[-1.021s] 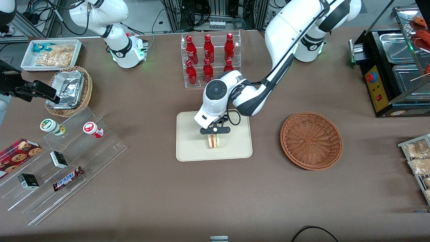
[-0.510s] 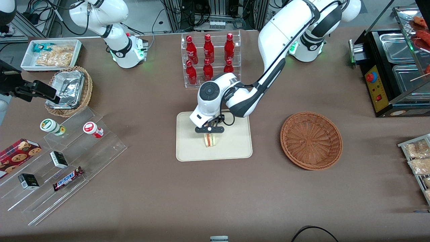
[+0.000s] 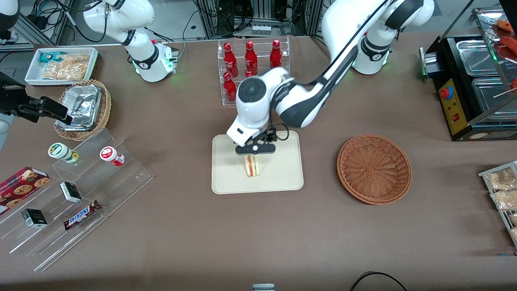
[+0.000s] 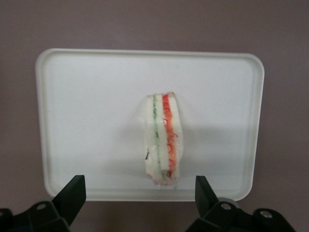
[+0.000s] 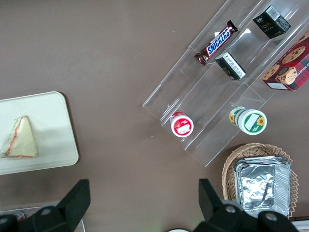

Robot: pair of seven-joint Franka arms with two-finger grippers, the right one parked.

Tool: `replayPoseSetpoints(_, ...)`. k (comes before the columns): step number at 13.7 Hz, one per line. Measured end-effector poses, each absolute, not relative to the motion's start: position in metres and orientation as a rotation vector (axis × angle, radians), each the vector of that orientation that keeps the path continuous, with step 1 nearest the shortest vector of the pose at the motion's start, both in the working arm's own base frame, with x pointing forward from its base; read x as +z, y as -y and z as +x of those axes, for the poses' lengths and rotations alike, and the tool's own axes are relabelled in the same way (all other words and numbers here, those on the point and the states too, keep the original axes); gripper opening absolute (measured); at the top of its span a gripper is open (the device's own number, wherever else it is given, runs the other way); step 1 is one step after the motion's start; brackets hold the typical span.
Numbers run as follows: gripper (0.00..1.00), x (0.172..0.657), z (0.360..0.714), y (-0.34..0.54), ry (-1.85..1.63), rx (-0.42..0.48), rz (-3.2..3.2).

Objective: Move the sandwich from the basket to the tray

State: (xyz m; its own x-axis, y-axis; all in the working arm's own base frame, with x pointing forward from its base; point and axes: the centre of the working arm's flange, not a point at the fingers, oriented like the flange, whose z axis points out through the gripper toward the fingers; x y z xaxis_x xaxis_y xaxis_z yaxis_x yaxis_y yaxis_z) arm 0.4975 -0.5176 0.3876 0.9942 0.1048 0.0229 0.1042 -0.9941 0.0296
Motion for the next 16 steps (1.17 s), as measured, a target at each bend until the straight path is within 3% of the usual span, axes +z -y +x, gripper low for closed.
replayPoseSetpoints(2,1.00,0.451,0.513,0.475,-0.287,0.063,3.113)
replayPoseSetpoints(6,1.00,0.545,0.540,0.343,-0.564,-0.026,3.151)
replayPoseSetpoints(10,1.00,0.583,0.550,0.217,-0.527,-0.138,3.217)
replayPoseSetpoints(16,1.00,0.627,0.514,0.105,-0.303,-0.249,3.228)
